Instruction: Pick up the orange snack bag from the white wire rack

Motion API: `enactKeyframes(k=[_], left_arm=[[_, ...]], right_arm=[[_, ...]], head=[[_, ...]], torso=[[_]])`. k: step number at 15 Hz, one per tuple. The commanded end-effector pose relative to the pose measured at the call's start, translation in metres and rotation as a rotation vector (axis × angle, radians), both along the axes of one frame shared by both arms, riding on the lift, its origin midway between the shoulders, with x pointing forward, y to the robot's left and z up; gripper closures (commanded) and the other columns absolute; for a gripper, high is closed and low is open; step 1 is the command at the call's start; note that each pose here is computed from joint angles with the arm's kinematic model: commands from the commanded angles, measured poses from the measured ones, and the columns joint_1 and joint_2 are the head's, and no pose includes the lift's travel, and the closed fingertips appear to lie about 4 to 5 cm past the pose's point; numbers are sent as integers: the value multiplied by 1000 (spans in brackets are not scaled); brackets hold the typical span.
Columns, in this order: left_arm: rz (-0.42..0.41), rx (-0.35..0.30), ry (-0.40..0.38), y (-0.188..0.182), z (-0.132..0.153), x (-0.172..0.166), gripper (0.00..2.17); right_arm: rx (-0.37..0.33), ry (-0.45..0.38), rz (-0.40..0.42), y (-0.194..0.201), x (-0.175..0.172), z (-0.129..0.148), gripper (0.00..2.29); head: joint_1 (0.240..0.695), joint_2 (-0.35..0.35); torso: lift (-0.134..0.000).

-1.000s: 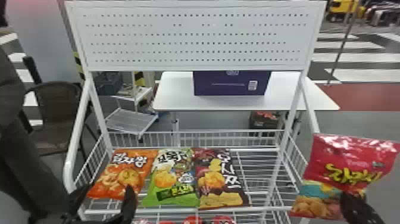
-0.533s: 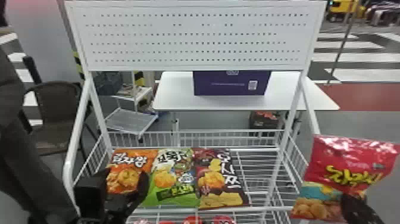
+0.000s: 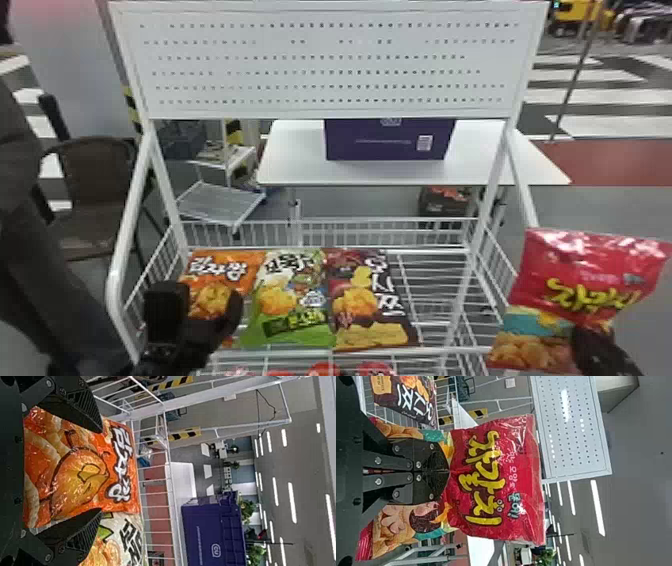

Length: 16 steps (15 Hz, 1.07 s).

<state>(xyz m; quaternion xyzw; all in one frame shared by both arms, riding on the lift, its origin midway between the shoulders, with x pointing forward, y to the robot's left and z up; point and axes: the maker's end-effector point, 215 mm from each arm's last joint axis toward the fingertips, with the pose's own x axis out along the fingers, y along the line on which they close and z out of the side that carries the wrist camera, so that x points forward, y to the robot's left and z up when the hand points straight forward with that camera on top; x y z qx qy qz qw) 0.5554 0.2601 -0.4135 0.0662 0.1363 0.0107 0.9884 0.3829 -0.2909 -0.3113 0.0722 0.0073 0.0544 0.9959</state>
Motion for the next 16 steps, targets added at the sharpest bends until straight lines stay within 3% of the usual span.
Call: enactKeyframes(k=[1, 5, 6, 9, 11, 16], left_arm=[[-7, 7, 28, 4, -10, 5, 215], [-5, 12, 52, 7, -15, 6, 367], [-5, 17, 52, 8, -16, 6, 626], [14, 18, 64, 12, -22, 1, 1713], [19, 16, 63, 14, -23, -2, 1858], [27, -6, 19, 17, -4, -16, 1882]], right_arm=[[-3, 2, 1, -1, -1, 0, 2240], [-6, 1, 0, -2, -1, 1, 2236], [-6, 1, 1, -2, -2, 1, 2240], [-9, -1, 2, -2, -2, 2, 2240], [-7, -1, 2, -2, -3, 3, 2236], [-6, -5, 5, 0, -2, 5, 2240]], head=[[499, 0], [499, 0], [499, 0], [499, 0], [499, 0], [499, 0]], torso=[[0], [0], [0], [0], [0], [0]])
